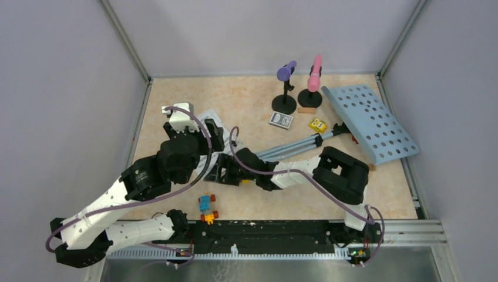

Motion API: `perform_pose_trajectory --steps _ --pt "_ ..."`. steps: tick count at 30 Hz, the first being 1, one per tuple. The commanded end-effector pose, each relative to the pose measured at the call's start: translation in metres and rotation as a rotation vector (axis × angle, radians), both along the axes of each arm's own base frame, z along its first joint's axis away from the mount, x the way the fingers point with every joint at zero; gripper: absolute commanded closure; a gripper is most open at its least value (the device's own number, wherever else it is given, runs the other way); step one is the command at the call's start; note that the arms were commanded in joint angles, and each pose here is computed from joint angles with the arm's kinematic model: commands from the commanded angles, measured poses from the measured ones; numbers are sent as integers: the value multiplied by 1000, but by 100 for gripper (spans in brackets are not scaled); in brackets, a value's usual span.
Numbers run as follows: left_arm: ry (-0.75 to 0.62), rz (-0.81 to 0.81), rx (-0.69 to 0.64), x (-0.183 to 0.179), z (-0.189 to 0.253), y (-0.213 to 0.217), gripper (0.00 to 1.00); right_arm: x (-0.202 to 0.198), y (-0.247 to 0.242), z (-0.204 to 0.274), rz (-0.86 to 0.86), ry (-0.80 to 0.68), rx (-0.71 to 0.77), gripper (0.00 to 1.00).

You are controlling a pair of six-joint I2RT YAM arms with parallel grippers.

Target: Pack up the instrument practice props

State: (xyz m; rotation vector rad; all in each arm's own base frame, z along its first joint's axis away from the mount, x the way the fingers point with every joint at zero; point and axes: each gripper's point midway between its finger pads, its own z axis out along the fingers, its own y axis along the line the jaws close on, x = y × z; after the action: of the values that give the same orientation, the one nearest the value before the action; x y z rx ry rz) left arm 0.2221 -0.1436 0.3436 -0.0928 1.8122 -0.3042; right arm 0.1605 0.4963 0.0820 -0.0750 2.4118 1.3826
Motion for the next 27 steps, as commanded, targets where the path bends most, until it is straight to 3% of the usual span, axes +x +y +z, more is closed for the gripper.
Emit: perform_pose_trajectory --steps 1,7,10,18,23,27 --pt "-27 32 0 -1 18 14 6 58 3 103 -46 -187 248 27" --pt "-15 18 0 0 7 7 5 107 -113 110 -220 -540 -264 26" --pt "-19 -1 5 3 2 -2 4 130 -175 121 -287 -604 -419 24" --pt "53 -58 64 14 -18 -31 1 197 -272 168 -411 -575 -473 22" --pt "200 -95 -18 44 -53 -20 1 235 -285 168 -383 -602 -434 22" --pt "228 -65 -39 48 -66 3 1 270 -288 158 -377 -744 -463 21"
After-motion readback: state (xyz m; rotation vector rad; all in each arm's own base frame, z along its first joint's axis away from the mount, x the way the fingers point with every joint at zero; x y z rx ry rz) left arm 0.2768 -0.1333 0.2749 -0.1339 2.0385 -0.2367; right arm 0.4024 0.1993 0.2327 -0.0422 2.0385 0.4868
